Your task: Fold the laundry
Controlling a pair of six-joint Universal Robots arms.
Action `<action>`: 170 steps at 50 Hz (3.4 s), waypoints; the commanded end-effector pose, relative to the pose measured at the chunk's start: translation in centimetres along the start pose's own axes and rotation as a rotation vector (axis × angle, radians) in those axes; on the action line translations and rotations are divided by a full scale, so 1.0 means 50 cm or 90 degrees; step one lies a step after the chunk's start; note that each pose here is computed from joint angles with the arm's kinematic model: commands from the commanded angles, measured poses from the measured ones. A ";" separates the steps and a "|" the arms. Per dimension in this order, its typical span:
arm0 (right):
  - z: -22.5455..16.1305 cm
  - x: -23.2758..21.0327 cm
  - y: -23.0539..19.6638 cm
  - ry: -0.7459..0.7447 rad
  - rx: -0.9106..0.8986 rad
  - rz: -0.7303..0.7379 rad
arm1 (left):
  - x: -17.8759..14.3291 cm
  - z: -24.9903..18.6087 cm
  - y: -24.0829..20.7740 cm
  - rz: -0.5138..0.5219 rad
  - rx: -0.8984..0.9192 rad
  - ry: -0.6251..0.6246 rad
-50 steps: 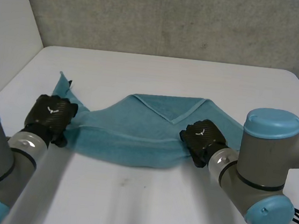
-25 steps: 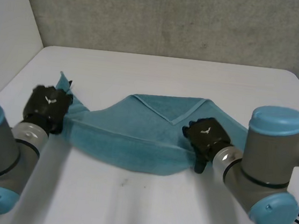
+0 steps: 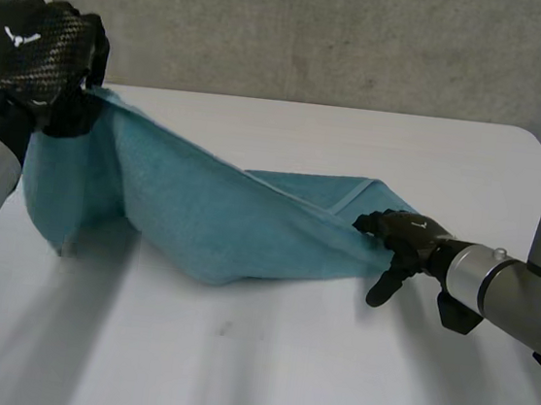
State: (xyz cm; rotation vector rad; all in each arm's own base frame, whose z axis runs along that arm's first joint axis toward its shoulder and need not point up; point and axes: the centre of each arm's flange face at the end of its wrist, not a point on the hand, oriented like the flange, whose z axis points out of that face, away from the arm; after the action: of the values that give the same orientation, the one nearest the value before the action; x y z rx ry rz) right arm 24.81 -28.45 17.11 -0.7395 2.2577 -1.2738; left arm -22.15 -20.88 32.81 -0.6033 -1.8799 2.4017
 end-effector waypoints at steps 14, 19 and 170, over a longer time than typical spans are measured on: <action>0.100 0.079 -0.001 0.110 0.041 -0.112 | -0.047 -0.002 -0.033 0.006 0.034 -0.053; 0.099 0.092 -0.005 0.122 0.042 -0.136 | -0.070 0.008 -0.022 0.011 0.024 -0.079; -0.207 0.197 -0.019 0.316 -0.221 -0.443 | -0.047 -0.020 0.293 0.166 -0.392 0.102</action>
State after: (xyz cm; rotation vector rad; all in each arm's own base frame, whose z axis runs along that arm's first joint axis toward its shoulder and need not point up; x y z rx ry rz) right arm 10.88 -27.70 22.00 -1.6893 2.7947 -1.3576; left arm -16.20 -23.31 18.69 -1.0596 -2.6838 1.6785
